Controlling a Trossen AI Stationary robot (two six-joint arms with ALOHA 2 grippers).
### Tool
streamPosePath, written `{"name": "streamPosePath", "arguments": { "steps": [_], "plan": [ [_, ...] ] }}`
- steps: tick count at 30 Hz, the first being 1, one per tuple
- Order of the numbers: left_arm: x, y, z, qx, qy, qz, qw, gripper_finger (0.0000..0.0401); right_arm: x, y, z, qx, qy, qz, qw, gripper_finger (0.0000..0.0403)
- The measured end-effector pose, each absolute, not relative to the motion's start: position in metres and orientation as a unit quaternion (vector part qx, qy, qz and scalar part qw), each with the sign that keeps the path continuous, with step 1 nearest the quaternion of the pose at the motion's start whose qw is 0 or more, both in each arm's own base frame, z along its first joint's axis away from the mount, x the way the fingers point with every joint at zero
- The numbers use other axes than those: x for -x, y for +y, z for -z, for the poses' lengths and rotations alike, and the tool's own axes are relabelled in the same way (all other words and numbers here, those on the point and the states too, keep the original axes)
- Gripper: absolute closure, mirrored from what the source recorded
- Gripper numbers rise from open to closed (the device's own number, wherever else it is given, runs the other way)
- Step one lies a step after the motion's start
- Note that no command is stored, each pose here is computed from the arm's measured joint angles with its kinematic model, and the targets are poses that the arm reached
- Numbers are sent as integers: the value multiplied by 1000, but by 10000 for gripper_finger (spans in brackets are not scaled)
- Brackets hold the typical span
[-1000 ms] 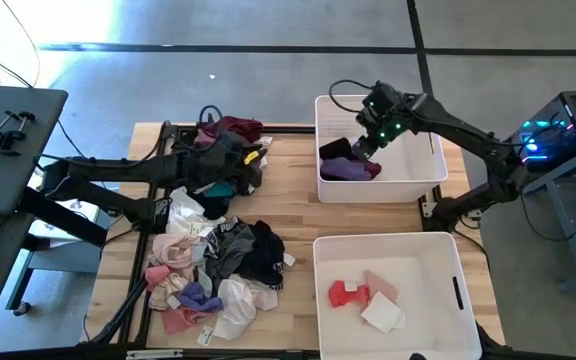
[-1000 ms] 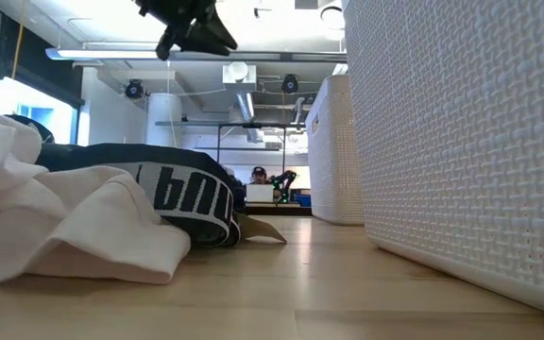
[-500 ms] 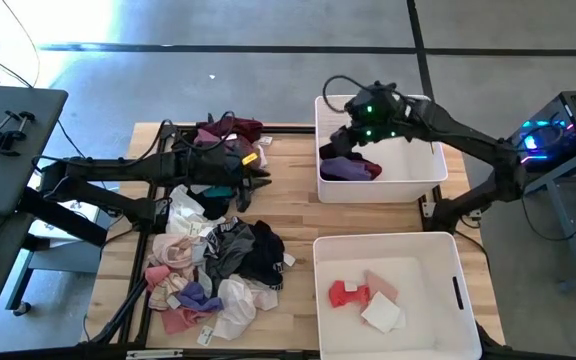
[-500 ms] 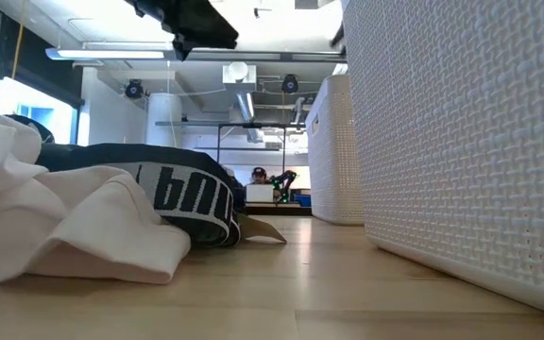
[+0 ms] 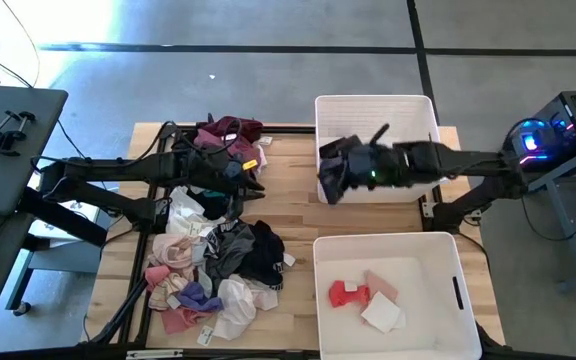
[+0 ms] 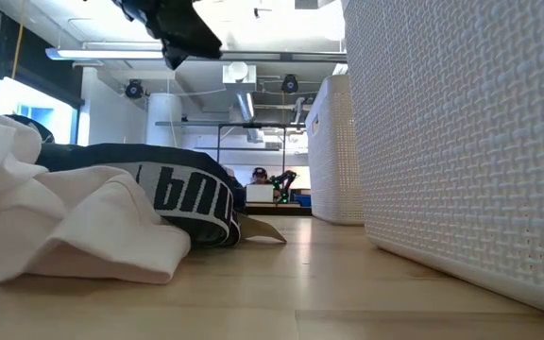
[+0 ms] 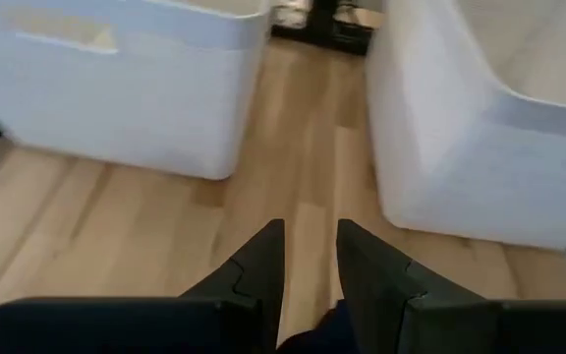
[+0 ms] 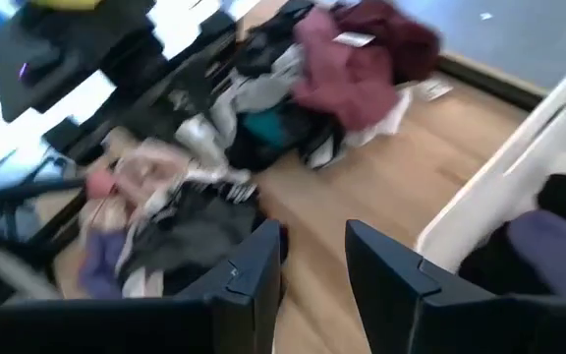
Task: Sort clothes
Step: Put the black shirt into the top bin
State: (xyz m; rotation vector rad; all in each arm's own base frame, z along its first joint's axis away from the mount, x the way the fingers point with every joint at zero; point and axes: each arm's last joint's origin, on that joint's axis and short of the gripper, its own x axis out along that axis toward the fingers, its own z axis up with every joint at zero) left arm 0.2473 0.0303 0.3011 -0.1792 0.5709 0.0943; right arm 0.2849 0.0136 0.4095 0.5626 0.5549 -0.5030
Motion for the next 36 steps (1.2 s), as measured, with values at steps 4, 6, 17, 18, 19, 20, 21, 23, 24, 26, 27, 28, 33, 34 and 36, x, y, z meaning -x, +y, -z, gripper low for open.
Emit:
{"name": "streamPosePath", "arguments": {
  "steps": [4,6,17,18,19,20,21,23,24,26,27,28,33,34,36],
  "plan": [
    [-247,30,-296,113,302,-61,944,315,-280,28,-406,-241,294,236,894,297],
    [-249,25,-291,119,321,-41,939,315,-276,32,-402,-218,320,232,892,297],
    [-284,-41,-226,6,456,76,887,315,-255,41,-388,-97,449,214,862,297],
    [-288,-44,-217,14,471,70,879,315,-254,41,-387,-82,456,207,862,297],
    [-292,-47,-209,25,482,65,873,314,-253,42,-387,-69,461,200,862,297],
    [-295,-50,-201,35,492,60,868,312,-253,43,-387,-57,466,193,861,297],
    [-298,-53,-193,43,502,55,862,308,-252,44,-386,-50,470,189,861,297],
    [-305,-57,-177,54,519,40,852,297,-252,46,-386,-44,471,184,862,297],
    [-308,-58,-168,61,527,31,847,291,-251,47,-386,-44,471,182,862,297],
    [-312,-59,-151,76,547,17,834,281,-251,50,-386,-51,469,182,863,297],
    [-314,-60,-143,85,555,13,827,279,-251,52,-386,-56,468,182,863,297],
    [-315,-60,-136,92,563,9,821,278,-250,54,-386,-63,467,184,863,297],
    [-321,-61,-121,86,575,26,814,330,-249,61,-387,-106,451,207,861,297],
    [-321,-61,-121,80,572,32,816,354,-248,62,-387,-112,445,217,862,297],
    [-322,-58,-126,76,562,38,823,386,-248,64,-387,-122,429,239,862,297]
  ]
}}
